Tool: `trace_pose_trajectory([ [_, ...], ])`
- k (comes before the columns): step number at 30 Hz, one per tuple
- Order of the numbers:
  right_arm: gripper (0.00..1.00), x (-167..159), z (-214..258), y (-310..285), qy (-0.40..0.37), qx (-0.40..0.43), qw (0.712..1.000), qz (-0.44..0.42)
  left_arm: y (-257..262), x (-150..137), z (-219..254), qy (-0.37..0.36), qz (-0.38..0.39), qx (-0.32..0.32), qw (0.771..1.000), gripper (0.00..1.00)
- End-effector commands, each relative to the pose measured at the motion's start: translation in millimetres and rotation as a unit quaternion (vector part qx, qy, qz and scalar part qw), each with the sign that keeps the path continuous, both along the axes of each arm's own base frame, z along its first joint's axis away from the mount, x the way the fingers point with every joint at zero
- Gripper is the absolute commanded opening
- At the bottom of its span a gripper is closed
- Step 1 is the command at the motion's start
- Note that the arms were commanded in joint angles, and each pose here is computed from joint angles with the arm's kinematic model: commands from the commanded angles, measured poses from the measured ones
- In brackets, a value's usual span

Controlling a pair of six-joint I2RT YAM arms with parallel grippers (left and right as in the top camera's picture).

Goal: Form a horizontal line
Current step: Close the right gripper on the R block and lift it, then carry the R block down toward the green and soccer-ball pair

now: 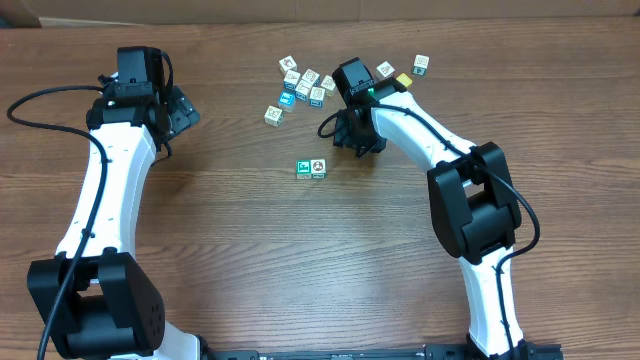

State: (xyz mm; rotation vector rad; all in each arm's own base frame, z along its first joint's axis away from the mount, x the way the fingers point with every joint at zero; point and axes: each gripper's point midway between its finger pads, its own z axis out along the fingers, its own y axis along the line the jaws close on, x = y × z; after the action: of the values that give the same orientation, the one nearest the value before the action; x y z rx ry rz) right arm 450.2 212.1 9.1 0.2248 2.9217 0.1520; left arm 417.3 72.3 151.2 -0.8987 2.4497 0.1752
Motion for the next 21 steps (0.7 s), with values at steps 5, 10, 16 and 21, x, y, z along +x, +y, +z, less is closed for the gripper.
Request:
trace_pose_trajectory([
  [5,0.77,30,28,7,-0.05,0.007,0.999,-0.003,-3,2,4,-0.005,-0.005,-0.001,1.0,0.99],
  [10,1.0,31,27,-11,-0.052,-0.03,0.998,-0.016,-3,2,4,-0.005,-0.004,-0.001,1.0,1.0],
  [16,0.93,29,25,-22,-0.038,-0.033,0.998,-0.025,-3,2,4,-0.005,-0.005,-0.001,1.0,1.0],
  [21,0.64,24,23,-25,-0.029,-0.037,0.999,-0.025,-3,2,4,-0.005,-0.005,-0.001,1.0,1.0],
])
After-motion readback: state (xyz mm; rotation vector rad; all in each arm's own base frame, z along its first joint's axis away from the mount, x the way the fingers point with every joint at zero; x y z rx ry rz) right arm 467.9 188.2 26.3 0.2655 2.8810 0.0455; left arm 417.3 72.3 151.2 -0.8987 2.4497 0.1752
